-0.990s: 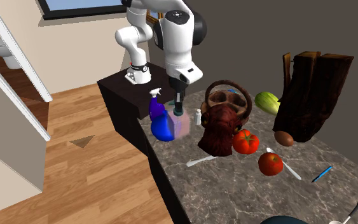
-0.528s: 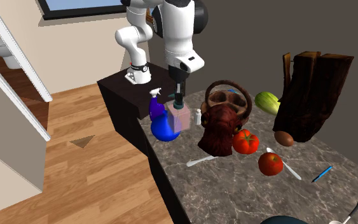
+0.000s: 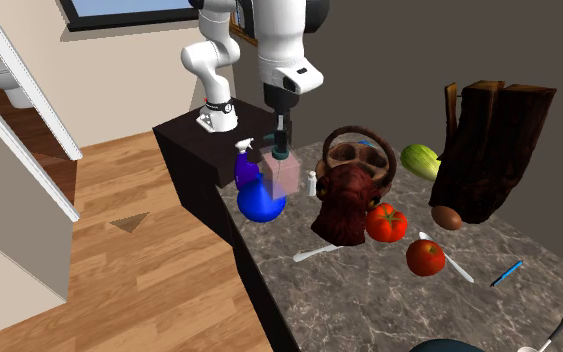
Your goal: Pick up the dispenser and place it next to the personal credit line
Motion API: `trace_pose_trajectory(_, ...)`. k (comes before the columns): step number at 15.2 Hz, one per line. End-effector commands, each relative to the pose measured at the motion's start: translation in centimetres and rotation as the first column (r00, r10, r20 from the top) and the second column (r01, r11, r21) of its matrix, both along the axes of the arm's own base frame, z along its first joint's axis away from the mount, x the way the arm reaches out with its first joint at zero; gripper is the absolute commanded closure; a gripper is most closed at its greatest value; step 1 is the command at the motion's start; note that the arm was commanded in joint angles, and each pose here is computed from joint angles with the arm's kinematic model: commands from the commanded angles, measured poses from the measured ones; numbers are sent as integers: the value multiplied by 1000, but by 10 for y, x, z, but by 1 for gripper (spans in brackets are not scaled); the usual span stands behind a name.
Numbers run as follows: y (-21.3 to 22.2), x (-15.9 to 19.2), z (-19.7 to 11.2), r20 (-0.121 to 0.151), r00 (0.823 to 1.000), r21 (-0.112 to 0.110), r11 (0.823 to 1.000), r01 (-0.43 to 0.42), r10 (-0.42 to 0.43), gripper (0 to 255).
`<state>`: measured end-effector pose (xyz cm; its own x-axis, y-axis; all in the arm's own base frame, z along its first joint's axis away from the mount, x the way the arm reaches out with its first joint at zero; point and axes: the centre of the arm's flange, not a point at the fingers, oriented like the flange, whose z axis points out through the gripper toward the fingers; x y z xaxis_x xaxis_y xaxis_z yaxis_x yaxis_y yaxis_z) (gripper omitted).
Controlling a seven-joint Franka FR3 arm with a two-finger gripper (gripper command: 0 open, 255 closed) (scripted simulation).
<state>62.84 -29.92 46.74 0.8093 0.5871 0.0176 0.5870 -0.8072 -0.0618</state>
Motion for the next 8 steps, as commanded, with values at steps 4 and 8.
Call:
trace_pose_trajectory(4, 52, -12, 3, 0, 1000, 0, 1000, 0, 0, 255)
trace_pose_trajectory(8, 104, -23, 4, 0, 1000, 0, 1000, 0, 0, 255)
